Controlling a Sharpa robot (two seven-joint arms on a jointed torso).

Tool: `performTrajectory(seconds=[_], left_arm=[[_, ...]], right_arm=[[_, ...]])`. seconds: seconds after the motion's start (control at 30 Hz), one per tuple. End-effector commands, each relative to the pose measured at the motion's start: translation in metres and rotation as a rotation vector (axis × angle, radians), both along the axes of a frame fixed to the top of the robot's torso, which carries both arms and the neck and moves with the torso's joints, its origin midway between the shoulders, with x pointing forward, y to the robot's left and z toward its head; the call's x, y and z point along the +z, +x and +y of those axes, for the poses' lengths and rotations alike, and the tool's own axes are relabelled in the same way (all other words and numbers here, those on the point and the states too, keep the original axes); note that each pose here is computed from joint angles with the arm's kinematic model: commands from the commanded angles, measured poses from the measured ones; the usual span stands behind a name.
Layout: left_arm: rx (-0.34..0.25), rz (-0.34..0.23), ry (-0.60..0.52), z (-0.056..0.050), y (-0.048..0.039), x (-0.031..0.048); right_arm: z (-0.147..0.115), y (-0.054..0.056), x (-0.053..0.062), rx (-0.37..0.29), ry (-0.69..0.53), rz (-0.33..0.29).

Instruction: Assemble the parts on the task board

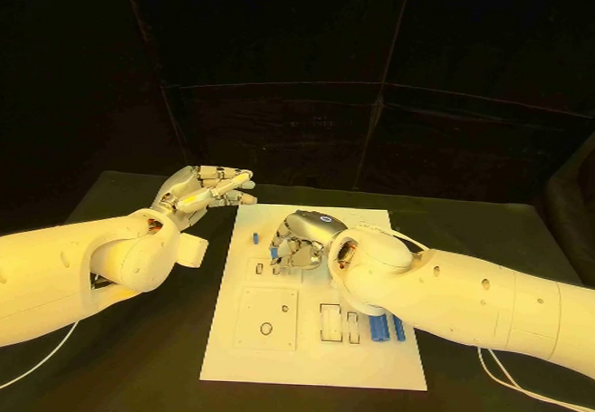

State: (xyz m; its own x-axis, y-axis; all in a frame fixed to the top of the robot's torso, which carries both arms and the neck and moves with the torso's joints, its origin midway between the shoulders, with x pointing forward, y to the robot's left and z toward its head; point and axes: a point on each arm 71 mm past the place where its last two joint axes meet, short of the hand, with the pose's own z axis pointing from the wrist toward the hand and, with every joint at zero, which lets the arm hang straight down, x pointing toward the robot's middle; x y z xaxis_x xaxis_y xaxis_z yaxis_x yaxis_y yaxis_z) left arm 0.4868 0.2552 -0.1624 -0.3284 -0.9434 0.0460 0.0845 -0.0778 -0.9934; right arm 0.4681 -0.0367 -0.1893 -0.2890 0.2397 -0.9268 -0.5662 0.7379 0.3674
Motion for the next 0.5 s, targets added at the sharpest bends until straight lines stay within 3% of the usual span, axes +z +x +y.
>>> performTrajectory(seconds=[0.03,0.5], left_arm=[[-0.015,-0.004,-0.005,-0.002,-0.0002,0.0013],[-0.019,-0.003,-0.006,-0.003,-0.0003,0.0013]], right_arm=[[0.002,-0.001,-0.003,0.014,-0.055,-0.029],[0.000,-0.001,-0.015,0.009,-0.091,-0.005]])
